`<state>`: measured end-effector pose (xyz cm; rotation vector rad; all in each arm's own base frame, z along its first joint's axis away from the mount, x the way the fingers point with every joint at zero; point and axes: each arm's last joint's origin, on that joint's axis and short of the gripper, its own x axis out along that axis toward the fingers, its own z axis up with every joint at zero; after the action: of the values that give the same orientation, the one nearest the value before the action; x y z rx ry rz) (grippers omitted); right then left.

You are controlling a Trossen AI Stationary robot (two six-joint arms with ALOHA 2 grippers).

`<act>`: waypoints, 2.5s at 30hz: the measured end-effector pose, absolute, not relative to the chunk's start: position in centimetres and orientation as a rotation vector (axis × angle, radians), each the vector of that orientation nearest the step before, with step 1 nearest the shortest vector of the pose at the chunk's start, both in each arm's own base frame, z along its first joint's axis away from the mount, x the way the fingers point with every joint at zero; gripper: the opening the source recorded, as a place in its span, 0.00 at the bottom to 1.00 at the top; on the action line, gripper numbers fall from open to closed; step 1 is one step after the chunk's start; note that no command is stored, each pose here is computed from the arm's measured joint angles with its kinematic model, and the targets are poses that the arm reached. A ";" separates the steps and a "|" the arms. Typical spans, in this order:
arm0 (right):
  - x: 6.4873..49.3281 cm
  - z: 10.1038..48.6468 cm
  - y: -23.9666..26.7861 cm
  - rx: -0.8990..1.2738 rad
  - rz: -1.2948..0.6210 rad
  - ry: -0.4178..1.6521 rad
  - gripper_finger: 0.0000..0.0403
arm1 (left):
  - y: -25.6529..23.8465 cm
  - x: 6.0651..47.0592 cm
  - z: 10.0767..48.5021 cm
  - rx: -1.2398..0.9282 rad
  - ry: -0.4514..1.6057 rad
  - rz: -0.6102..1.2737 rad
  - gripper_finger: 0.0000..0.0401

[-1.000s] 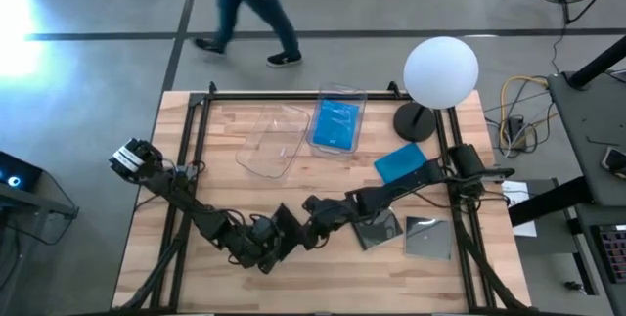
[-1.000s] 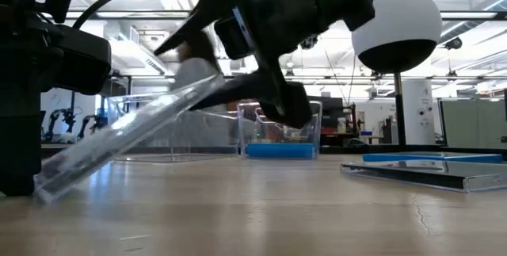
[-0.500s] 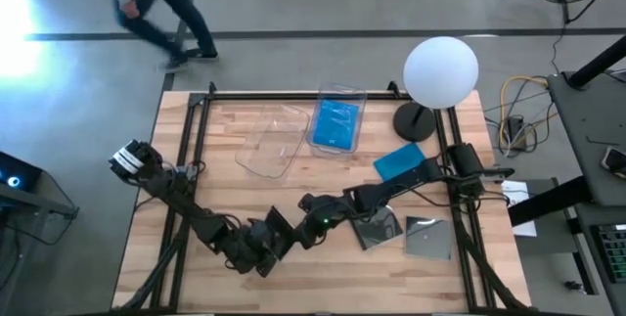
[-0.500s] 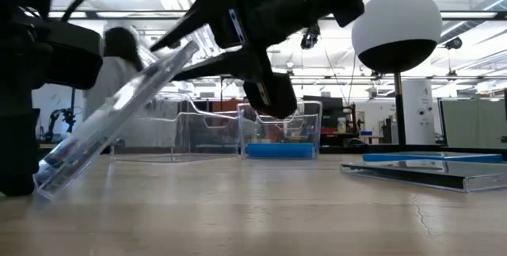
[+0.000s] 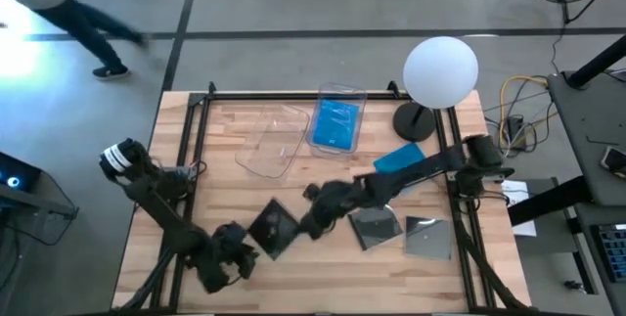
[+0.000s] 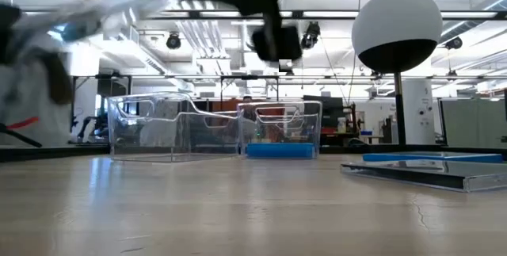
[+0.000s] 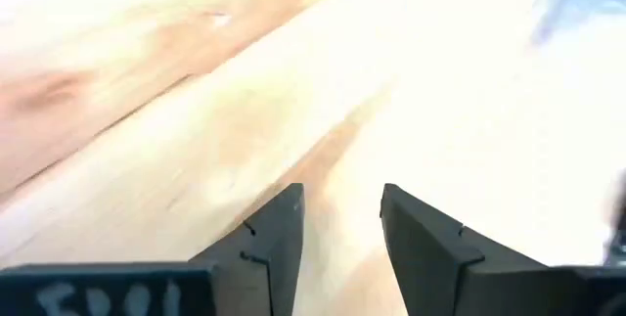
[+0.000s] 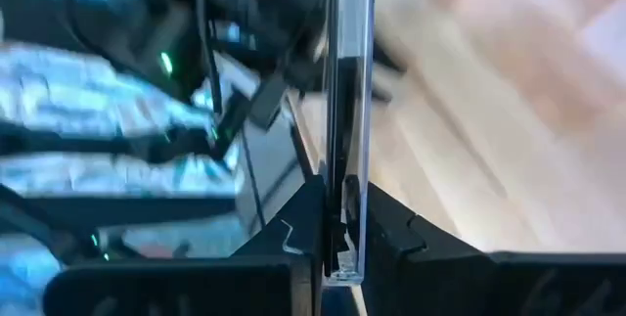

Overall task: Pick & place jewel cases by type
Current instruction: Put the left black cd case into the left transparent bin

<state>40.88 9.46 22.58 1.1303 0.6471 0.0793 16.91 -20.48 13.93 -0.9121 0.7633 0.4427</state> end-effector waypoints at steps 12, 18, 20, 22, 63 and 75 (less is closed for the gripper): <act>39.7 28.5 -8.0 0.854 -0.241 0.568 0.07 | -18.7 15.9 17.5 -0.931 0.456 0.550 0.30; 43.9 27.0 -12.2 0.723 -0.153 0.815 0.07 | -18.2 16.6 17.7 -0.944 0.420 0.576 0.30; 45.4 26.5 -12.4 0.713 -0.063 0.878 0.07 | -18.2 16.6 17.7 -0.944 0.419 0.576 0.30; 46.8 26.1 -12.8 0.739 0.006 0.915 0.07 | -18.2 16.6 17.7 -0.940 0.415 0.578 0.30; 29.1 21.0 9.7 0.853 -0.900 1.398 0.47 | -15.2 21.1 15.0 -0.990 0.577 0.339 0.30; 21.7 18.1 7.4 1.023 -1.083 1.290 0.03 | -13.8 23.2 15.9 -0.930 0.672 0.241 0.09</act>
<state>21.68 7.39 18.13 1.0230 1.2905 -1.0829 23.23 -13.78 15.91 -0.9302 0.6716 0.2413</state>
